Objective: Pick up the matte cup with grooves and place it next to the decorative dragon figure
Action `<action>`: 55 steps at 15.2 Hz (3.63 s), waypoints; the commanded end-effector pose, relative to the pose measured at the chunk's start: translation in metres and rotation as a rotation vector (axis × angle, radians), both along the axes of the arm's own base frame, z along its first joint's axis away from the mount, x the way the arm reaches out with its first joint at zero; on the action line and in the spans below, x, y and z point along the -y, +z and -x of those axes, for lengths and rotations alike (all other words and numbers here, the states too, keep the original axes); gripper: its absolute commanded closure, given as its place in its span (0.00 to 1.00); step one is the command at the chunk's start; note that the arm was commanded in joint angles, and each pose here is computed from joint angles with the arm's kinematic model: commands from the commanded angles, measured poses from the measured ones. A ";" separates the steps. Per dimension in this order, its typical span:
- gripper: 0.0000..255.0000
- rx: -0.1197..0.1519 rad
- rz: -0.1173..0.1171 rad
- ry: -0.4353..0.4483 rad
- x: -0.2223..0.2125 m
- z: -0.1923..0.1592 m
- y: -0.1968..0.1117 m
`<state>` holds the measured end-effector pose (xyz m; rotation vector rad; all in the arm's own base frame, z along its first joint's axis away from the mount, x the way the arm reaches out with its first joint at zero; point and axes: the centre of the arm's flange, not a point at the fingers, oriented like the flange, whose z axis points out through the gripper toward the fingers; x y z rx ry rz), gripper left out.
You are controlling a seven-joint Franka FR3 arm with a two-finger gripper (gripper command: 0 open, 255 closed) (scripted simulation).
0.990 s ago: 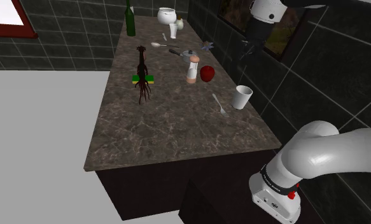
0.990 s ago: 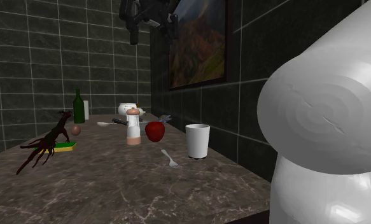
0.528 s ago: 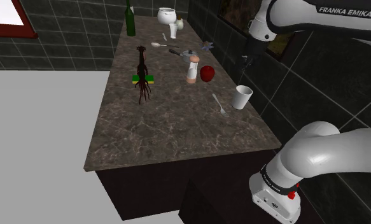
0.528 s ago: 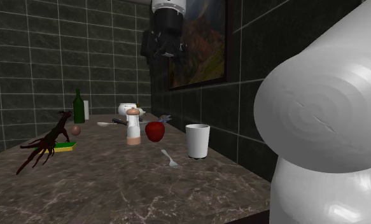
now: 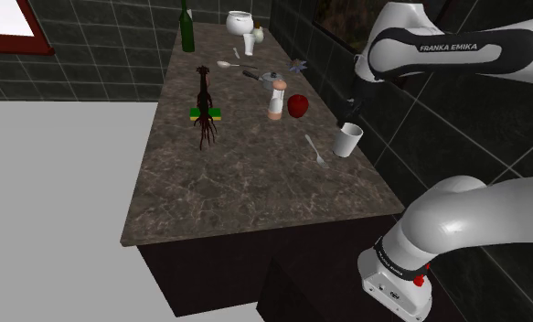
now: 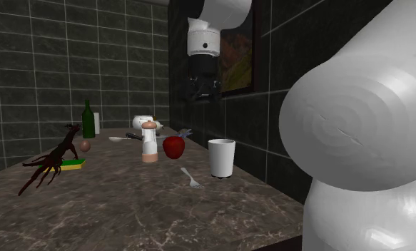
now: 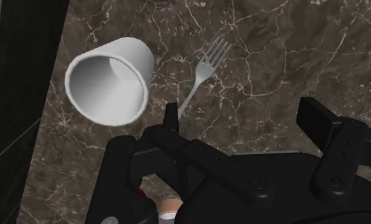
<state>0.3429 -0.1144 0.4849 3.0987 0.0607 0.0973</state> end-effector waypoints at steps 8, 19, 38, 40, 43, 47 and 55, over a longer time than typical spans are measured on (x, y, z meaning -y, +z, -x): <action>0.00 -0.008 0.047 0.030 0.079 -0.019 -0.081; 0.00 -0.008 0.049 0.031 0.086 -0.023 -0.124; 1.00 -0.008 0.049 0.031 0.086 -0.023 -0.103; 1.00 -0.008 0.049 0.031 0.086 -0.023 -0.093; 1.00 -0.008 0.049 0.031 0.086 -0.023 -0.077; 1.00 -0.008 0.049 0.031 0.086 -0.023 -0.056; 1.00 -0.008 0.049 0.031 0.086 -0.023 -0.013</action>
